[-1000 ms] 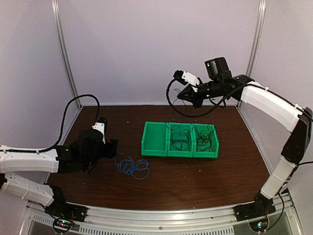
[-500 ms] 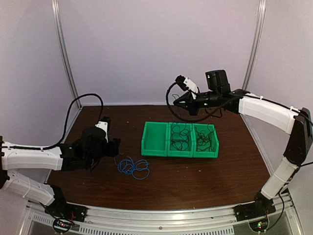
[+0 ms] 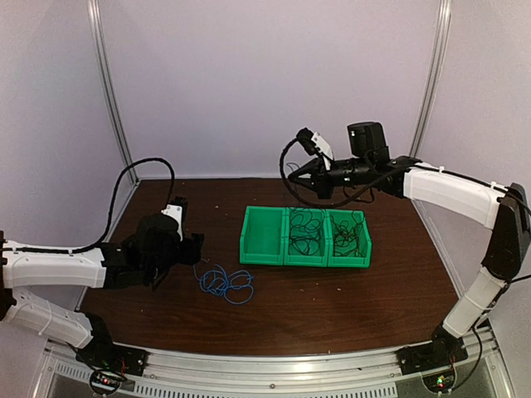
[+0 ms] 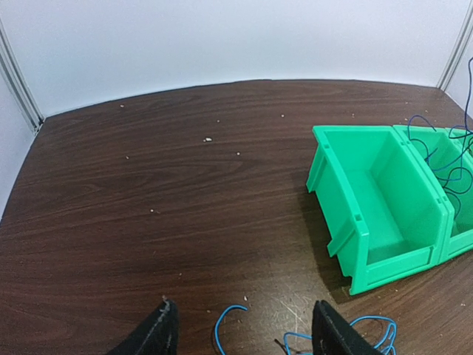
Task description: Untangle the cables
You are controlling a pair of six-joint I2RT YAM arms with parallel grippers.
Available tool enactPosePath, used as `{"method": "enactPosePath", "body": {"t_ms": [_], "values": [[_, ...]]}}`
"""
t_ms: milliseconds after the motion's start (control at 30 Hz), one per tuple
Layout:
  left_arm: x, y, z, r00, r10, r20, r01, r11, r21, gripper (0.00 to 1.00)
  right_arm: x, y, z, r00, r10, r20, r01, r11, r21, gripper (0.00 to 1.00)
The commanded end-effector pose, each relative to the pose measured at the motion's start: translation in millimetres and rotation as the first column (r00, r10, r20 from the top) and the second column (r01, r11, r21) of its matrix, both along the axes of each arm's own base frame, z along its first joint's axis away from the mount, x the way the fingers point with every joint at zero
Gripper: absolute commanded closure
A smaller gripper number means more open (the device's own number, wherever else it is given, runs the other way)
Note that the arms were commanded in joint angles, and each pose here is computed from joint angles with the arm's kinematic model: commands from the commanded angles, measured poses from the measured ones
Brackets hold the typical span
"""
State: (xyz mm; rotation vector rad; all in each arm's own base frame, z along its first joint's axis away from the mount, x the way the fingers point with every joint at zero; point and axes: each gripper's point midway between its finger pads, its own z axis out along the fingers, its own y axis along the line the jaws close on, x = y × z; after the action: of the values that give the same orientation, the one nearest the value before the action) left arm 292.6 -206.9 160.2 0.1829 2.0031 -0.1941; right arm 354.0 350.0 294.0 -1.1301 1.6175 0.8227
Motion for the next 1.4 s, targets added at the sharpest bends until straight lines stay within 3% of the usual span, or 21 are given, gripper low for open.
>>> {"method": "enactPosePath", "body": {"t_ms": [0,367,567,900,1100,1367], "values": [[7,-6,18,0.999,-0.008,0.041,0.01,0.999,-0.048,0.37,-17,2,32,0.999,0.026,0.044,-0.028,0.999,0.039,1.0],[5,-5,19,0.999,-0.014,0.037,0.016,0.999,-0.046,0.37,14,-17,5,0.998,-0.058,-0.016,0.059,0.994,0.087,1.0],[4,-7,19,0.999,-0.027,0.032,0.029,0.998,-0.058,0.38,27,-17,-40,0.994,-0.078,-0.078,0.082,0.995,0.054,1.0],[3,-11,18,0.998,-0.052,0.038,0.054,0.997,-0.054,0.39,40,-32,-103,0.98,-0.147,-0.134,0.145,0.989,-0.031,1.0],[5,-15,12,0.998,-0.059,0.029,0.061,0.997,-0.052,0.39,54,-46,-140,0.956,-0.259,-0.138,0.236,0.959,-0.158,1.0],[7,-21,7,0.997,-0.074,0.019,0.075,0.995,-0.059,0.39,60,-42,-167,0.944,-0.294,-0.153,0.247,0.932,-0.266,1.0]]}}
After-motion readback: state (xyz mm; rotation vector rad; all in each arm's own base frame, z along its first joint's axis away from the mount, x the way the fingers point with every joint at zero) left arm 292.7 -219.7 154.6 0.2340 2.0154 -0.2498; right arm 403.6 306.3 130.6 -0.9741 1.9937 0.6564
